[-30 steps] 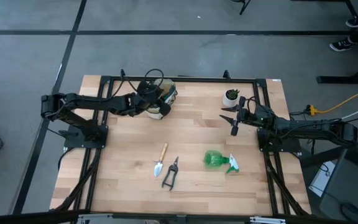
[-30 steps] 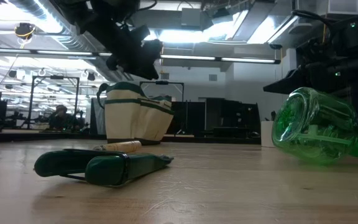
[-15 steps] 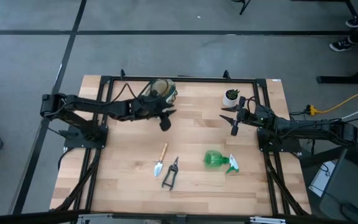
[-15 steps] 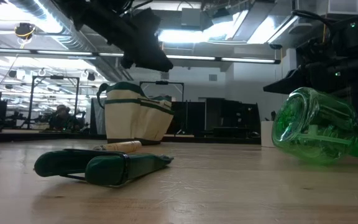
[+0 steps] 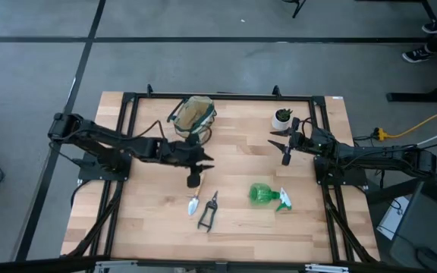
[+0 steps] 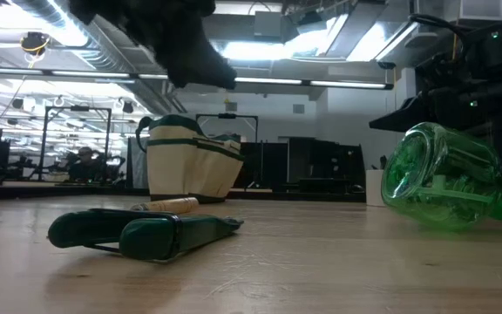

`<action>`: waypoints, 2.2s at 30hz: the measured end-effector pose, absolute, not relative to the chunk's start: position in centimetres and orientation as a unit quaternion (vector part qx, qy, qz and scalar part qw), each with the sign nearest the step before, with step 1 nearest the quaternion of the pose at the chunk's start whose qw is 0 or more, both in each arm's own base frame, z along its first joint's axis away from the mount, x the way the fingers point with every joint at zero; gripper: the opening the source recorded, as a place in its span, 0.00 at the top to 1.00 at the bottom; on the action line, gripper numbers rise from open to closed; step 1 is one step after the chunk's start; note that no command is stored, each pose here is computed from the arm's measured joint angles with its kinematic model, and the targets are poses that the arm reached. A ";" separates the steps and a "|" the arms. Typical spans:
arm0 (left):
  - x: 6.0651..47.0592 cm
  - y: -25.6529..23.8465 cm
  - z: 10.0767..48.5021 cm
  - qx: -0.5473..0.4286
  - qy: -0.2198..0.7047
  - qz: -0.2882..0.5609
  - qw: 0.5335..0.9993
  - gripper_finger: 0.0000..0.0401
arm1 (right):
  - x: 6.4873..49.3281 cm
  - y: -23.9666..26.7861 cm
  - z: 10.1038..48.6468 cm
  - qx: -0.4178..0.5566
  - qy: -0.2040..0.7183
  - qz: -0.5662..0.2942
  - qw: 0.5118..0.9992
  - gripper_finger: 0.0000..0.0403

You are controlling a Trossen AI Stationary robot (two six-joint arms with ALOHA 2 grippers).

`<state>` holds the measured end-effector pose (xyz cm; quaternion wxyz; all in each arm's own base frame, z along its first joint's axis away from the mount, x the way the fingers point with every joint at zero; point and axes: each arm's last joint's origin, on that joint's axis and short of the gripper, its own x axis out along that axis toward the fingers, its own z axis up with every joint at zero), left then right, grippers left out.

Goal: Pick & Place Garden tools in Gardening bag
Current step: Put the trowel into the gardening bag

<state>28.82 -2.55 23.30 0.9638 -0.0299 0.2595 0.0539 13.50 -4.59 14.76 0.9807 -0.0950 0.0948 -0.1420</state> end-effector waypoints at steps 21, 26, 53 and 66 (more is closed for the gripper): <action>27.7 -6.2 19.9 -0.196 0.380 0.096 0.899 0.60 | 13.5 -4.6 14.8 -0.095 0.095 -0.142 0.981 0.61; 28.4 -6.3 17.5 -0.204 0.414 0.123 0.878 0.57 | 13.5 -4.6 14.7 -0.095 0.095 -0.142 0.981 0.61; 29.6 -5.2 12.2 -0.133 0.491 0.148 0.848 0.66 | 13.5 -4.6 14.8 -0.095 0.095 -0.142 0.981 0.61; 29.8 -4.5 12.1 -0.064 0.450 0.225 0.862 0.84 | 13.5 -4.6 14.8 -0.095 0.095 -0.142 0.981 0.61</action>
